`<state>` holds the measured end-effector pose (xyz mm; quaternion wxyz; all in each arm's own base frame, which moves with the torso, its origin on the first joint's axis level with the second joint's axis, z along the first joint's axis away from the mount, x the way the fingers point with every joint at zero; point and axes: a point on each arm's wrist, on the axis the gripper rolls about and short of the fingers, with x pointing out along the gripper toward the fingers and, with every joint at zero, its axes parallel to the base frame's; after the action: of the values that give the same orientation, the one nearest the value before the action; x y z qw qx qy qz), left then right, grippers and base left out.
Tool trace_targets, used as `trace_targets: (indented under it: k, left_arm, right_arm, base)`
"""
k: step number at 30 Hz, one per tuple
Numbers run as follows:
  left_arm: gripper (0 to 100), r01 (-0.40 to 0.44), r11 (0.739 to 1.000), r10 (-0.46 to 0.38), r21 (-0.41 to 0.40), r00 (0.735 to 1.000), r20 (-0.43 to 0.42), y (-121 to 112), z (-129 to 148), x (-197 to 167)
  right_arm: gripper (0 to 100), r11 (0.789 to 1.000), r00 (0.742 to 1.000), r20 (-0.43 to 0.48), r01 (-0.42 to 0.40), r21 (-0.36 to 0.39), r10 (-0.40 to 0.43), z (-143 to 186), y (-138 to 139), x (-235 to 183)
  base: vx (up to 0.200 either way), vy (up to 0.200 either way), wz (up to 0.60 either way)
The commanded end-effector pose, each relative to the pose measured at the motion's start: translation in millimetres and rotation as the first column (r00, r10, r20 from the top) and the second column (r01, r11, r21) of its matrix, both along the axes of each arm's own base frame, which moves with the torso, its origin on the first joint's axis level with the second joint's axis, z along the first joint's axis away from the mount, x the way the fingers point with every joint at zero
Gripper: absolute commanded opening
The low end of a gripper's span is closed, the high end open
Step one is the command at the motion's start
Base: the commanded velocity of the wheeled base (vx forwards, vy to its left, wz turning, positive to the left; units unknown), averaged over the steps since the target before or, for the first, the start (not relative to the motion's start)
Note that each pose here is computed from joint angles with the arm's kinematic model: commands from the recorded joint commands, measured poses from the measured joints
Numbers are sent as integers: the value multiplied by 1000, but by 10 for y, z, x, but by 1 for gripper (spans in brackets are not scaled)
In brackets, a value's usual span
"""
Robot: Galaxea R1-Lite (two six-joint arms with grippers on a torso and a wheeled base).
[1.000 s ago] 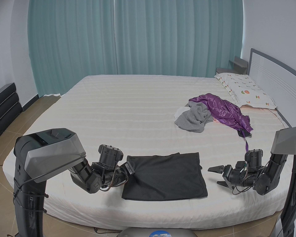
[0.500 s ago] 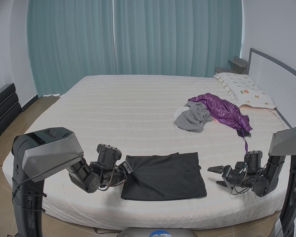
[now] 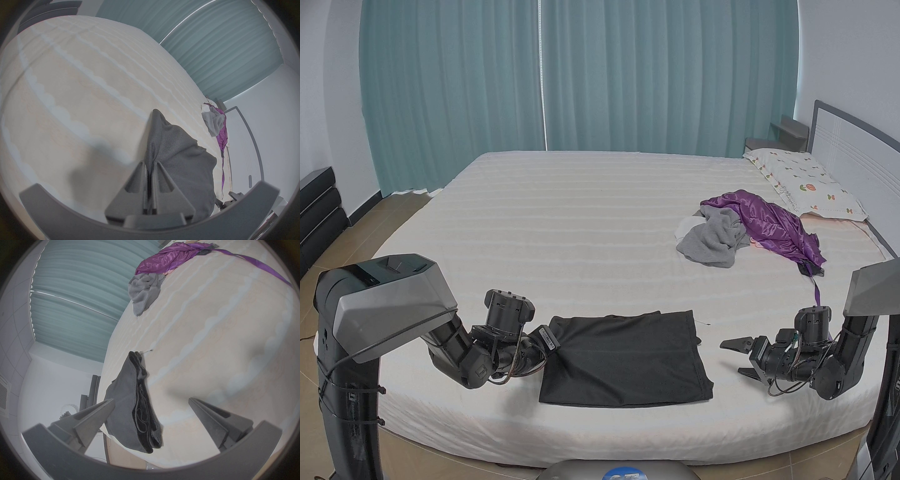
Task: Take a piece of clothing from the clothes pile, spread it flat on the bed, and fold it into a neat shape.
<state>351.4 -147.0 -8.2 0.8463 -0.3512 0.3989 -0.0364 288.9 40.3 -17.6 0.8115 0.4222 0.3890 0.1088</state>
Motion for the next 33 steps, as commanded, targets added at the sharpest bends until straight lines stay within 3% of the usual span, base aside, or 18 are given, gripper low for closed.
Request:
trace_targets:
  k: [1, 33]
  left_arm:
    - [0, -12, 1000, 12, -1, 1000, 2, 48, 31, -6]
    - [0, -70, 998, 70, 0, 998, -6, 271, 58, 22]
  right_arm:
    - [100, 1000, 1000, 0, -1, 0, 1, 0, 1, -1]
    - [100, 1000, 1000, -1, 6, 4, -6, -6, 2, 14]
  base:
    - [0, 200, 0]
    - [0, 200, 0]
